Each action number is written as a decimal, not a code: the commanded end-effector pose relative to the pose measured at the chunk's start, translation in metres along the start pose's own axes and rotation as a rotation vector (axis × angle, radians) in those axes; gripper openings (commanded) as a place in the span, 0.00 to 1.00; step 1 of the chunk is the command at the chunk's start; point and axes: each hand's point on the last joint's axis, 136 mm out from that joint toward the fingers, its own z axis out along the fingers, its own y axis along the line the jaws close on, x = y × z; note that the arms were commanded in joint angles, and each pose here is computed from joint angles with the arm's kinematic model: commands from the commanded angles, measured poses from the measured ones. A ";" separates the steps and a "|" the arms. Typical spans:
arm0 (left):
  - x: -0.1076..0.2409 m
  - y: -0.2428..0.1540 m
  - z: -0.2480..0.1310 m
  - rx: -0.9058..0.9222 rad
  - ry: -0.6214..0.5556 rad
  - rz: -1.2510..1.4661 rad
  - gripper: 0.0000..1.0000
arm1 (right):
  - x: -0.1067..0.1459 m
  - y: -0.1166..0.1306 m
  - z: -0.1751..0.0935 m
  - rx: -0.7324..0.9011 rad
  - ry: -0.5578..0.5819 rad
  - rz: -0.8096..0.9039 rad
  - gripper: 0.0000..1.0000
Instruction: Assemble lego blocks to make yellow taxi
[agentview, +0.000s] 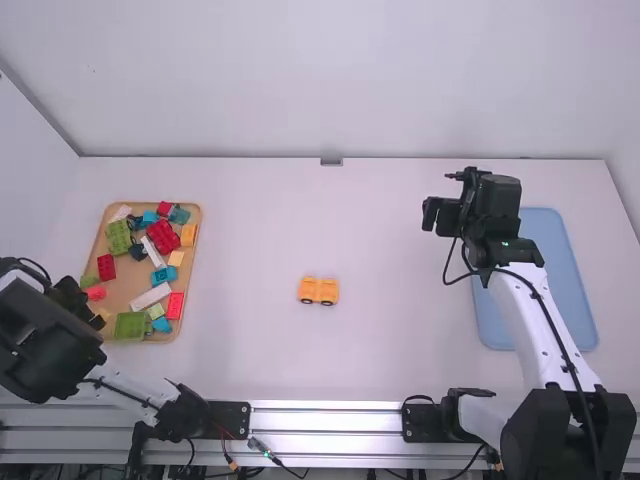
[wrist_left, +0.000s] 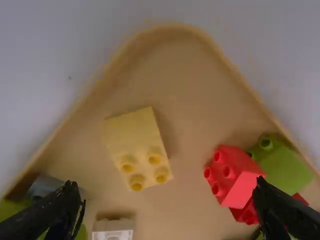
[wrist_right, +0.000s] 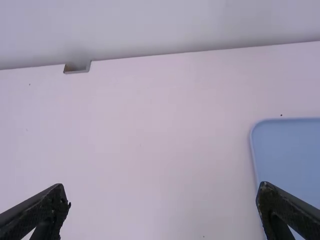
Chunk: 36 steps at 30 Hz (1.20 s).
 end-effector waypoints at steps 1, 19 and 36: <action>0.010 0.005 0.012 -0.046 0.061 -0.016 0.88 | -0.017 0.001 -0.004 -0.004 -0.034 -0.002 0.99; 0.010 0.023 0.031 -0.102 -0.056 -0.141 0.51 | -0.017 0.001 -0.004 -0.004 -0.032 -0.002 0.99; 0.001 0.028 0.030 -0.121 -0.112 -0.128 0.24 | -0.017 0.001 -0.004 -0.004 -0.033 -0.002 0.99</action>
